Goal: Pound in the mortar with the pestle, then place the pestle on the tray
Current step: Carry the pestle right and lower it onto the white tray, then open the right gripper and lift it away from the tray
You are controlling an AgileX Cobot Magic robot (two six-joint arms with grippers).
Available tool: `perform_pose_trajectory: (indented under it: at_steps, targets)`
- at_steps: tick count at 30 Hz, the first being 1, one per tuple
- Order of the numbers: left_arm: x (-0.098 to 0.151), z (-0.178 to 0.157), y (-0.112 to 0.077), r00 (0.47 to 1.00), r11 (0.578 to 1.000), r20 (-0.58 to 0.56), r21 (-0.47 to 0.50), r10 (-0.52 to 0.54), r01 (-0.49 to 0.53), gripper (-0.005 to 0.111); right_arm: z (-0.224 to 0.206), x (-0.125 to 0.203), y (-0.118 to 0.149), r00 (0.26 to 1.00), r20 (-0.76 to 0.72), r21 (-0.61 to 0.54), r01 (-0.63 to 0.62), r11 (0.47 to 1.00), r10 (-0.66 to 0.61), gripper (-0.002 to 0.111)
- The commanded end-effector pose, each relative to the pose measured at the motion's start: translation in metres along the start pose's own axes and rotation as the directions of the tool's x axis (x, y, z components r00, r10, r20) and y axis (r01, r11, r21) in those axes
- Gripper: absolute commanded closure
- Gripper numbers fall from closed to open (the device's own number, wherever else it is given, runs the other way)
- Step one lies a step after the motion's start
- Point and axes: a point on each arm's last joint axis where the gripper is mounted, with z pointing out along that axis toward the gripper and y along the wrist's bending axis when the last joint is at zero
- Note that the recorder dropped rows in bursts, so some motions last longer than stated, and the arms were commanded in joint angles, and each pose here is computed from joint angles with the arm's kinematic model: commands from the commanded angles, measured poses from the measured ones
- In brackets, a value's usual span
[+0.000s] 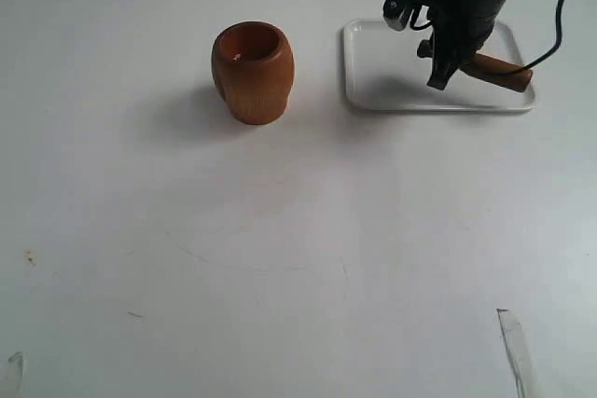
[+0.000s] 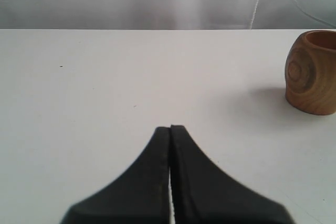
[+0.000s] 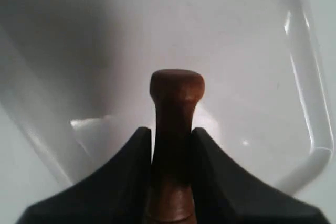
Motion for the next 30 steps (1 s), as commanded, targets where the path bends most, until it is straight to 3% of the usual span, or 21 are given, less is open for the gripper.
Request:
perform_pose_trajectory:
  at_steps: [1,5,7,10,13,16,20,22,25,27,30]
  targets:
    - [0.000,0.000,-0.001,1.000,1.000,0.007,0.008,-0.012,0.012,0.107,0.003,-0.008,-0.008,0.999,0.048,0.019,-0.002,1.000,0.001,0.108]
    - [0.000,0.000,-0.001,1.000,1.000,0.007,0.008,-0.012,0.012,0.107,0.003,-0.009,-0.008,0.999,0.052,0.023,-0.004,1.000,0.003,0.092]
    - [0.000,0.000,-0.001,1.000,1.000,0.007,0.008,-0.012,0.012,0.107,0.003,-0.007,-0.007,0.999,0.040,0.012,-0.009,1.000,0.008,0.076]
    - [0.000,0.000,-0.001,1.000,1.000,0.007,0.008,-0.012,0.012,0.107,0.002,-0.008,-0.009,0.997,0.044,0.025,-0.069,0.997,0.068,0.044]
    - [0.000,0.000,-0.001,1.000,1.000,0.007,0.008,-0.012,0.012,0.107,-0.006,-0.006,-0.020,0.978,0.056,0.124,-0.206,0.971,0.201,0.029]
    - [0.000,0.000,-0.001,1.000,1.000,0.007,0.008,-0.012,0.012,0.107,-0.026,0.001,-0.035,0.908,0.097,0.263,-0.419,0.869,0.408,0.035]
    - [0.000,0.000,-0.001,1.000,1.000,0.007,0.008,-0.012,0.012,0.107,-0.067,0.019,-0.053,0.777,0.166,0.405,-0.616,0.676,0.608,0.067]
    - [0.000,0.000,-0.001,1.000,1.000,0.007,0.008,-0.012,0.012,0.107,-0.088,0.030,-0.055,0.716,0.225,0.388,-0.688,0.614,0.660,0.087]
    - [0.000,0.000,-0.001,1.000,1.000,0.007,0.008,-0.012,0.012,0.107,-0.118,0.045,-0.051,0.621,0.365,0.310,-0.784,0.538,0.694,0.108]
    - [0.000,0.000,-0.001,1.000,1.000,0.007,0.008,-0.012,0.012,0.107,-0.136,0.053,-0.042,0.555,0.471,0.238,-0.829,0.506,0.686,0.108]
    - [0.000,0.000,-0.001,1.000,1.000,0.007,0.008,-0.012,0.012,0.107,-0.157,0.060,-0.020,0.487,0.624,0.106,-0.827,0.551,0.611,0.108]
